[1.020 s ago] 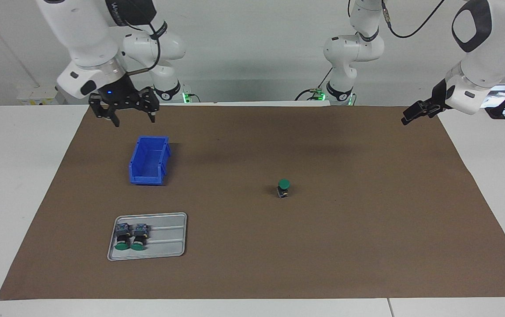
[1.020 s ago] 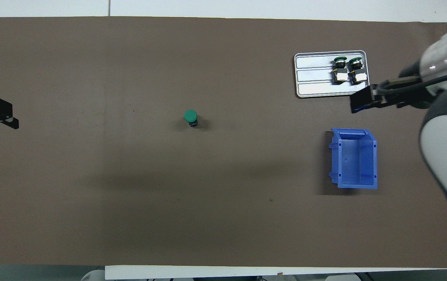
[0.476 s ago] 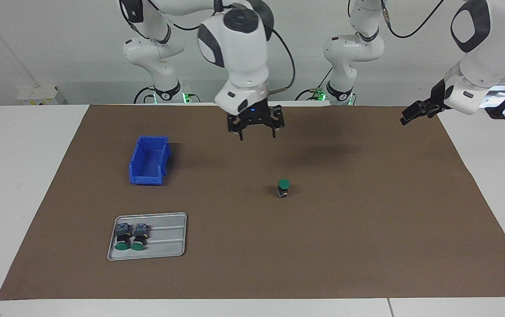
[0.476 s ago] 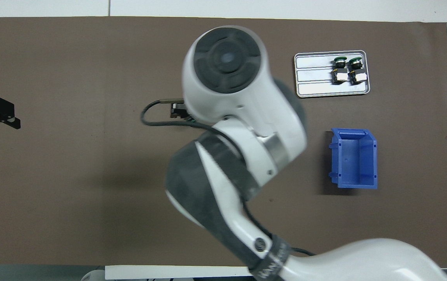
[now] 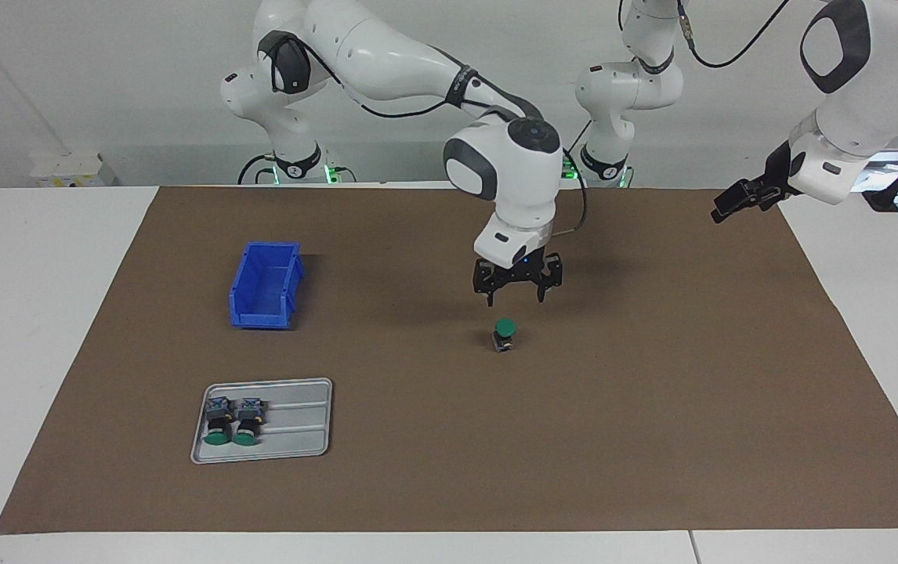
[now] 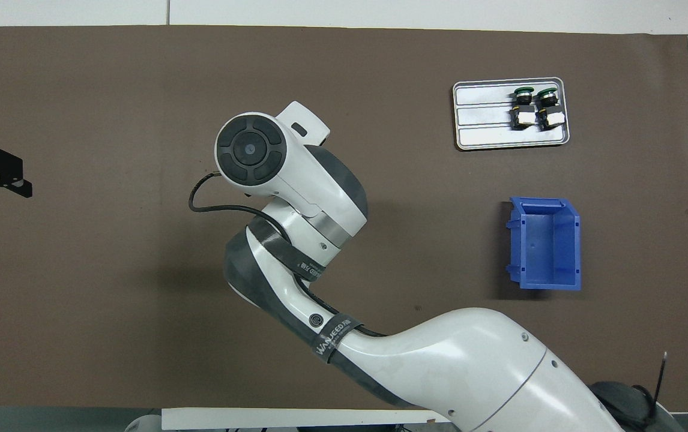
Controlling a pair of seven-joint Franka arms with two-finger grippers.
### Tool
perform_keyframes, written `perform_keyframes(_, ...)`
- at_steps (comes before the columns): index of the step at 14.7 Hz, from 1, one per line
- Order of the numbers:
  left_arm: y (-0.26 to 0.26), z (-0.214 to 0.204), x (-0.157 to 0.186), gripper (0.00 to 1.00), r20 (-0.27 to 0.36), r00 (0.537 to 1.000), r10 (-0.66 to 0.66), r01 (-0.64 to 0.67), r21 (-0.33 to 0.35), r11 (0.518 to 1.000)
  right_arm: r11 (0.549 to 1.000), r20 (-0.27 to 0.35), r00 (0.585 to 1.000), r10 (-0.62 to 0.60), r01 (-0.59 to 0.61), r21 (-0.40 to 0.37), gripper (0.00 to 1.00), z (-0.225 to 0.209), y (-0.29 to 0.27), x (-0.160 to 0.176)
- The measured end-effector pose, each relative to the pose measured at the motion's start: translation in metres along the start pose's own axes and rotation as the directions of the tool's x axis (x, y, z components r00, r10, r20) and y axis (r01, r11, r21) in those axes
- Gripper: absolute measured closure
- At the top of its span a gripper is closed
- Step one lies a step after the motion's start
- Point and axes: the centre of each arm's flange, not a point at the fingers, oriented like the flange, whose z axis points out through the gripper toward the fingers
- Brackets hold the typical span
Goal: Place and press button with both arms
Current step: 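Reach the right gripper to the green button and grasp it, then carry the green button to the blue bin and lower it in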
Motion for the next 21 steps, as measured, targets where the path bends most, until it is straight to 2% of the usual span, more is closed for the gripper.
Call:
perform_keyframes(4, 0.000, 0.000, 0.000, 0.00, -0.002, 1.000, 0.000, 0.000, 0.000, 1.000, 0.999, 0.022, 0.999, -0.037, 0.037, -0.004, 0.01, 0.052, 0.008, -0.016)
perform_keyframes(10, 0.000, -0.002, -0.001, 0.00, -0.007, 1.000, 0.031, -0.031, -0.002, 1.000, 0.999, 0.018, 0.999, -0.043, 0.043, 0.002, 0.03, 0.063, 0.008, -0.020)
perform_keyframes(15, -0.005, -0.008, -0.004, 0.00, -0.021, 0.999, 0.042, -0.042, 0.002, 0.999, 0.999, 0.015, 0.999, -0.043, 0.043, 0.005, 0.60, 0.065, 0.009, -0.019)
perform_keyframes(16, -0.007, -0.008, -0.003, 0.00, -0.024, 0.999, 0.043, -0.043, 0.017, 0.999, 0.999, 0.011, 0.999, -0.042, 0.042, 0.007, 0.69, 0.063, 0.009, -0.017)
perform_keyframes(18, -0.010, -0.008, -0.003, 0.00, -0.028, 0.998, 0.053, -0.052, 0.039, 0.998, 0.999, 0.006, 0.999, -0.048, 0.048, 0.000, 0.70, 0.057, 0.023, -0.006)
perform_keyframes(21, -0.011, -0.008, -0.002, 0.00, -0.032, 0.998, 0.059, -0.057, 0.043, 0.997, 0.999, -0.002, 0.999, -0.032, 0.032, -0.025, 0.70, 0.021, 0.084, 0.032)
